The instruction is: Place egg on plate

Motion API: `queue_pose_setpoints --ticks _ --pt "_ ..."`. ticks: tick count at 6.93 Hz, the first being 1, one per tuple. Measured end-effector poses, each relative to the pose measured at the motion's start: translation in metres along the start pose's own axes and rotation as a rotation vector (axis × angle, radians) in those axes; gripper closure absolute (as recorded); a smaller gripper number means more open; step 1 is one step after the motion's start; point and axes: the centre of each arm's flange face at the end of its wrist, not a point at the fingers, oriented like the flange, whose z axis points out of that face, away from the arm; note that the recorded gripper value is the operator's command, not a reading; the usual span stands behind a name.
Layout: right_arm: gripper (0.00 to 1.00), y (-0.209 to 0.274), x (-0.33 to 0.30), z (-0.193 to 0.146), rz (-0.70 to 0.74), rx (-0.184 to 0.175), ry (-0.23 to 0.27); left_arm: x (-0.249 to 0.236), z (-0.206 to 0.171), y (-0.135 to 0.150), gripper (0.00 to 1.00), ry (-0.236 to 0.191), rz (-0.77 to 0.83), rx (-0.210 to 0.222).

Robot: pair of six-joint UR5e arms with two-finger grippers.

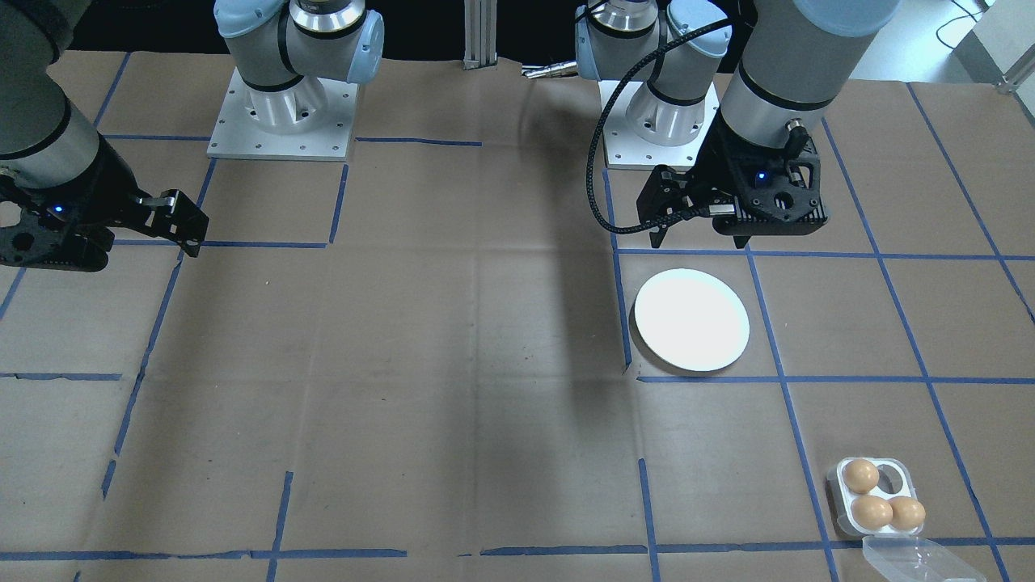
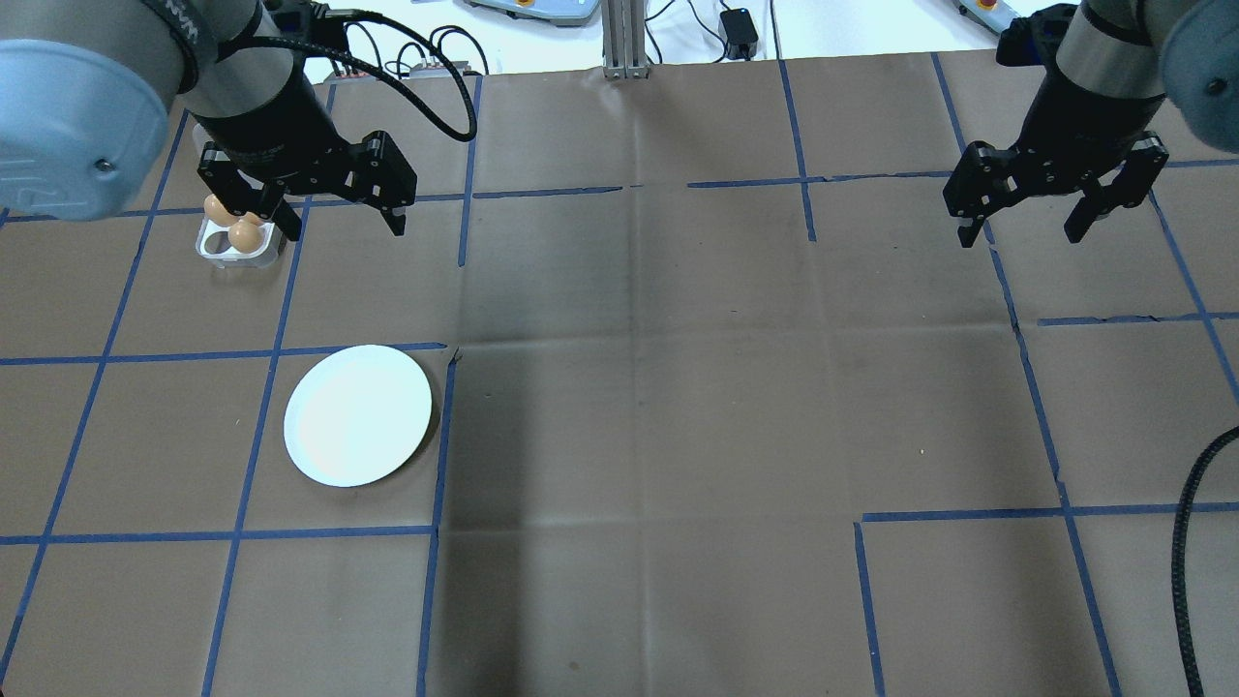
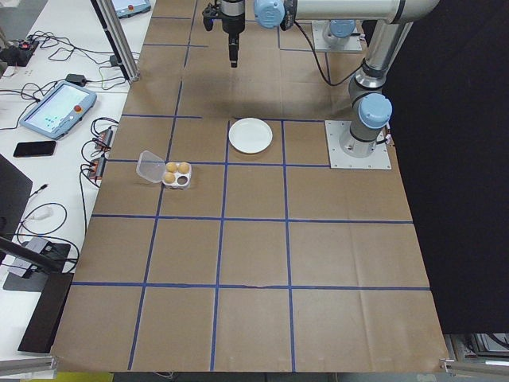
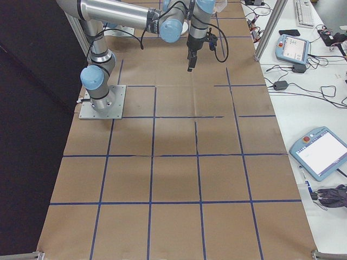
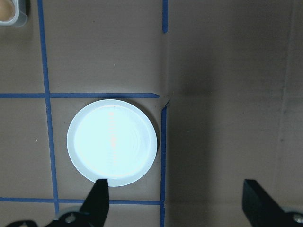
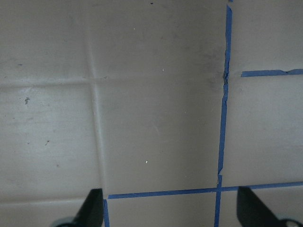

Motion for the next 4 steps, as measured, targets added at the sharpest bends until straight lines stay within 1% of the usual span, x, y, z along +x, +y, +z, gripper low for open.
queue_pose_setpoints --ticks 2,4 --pt "0.0 0.0 0.0 0.0 0.0 0.001 0.0 -0.012 -0.002 -0.008 0.0 0.0 -0.012 0.006" --pt "0.0 0.0 0.0 0.0 0.0 0.0 0.0 -0.054 -0.008 -0.024 0.0 0.011 -0.064 0.021"
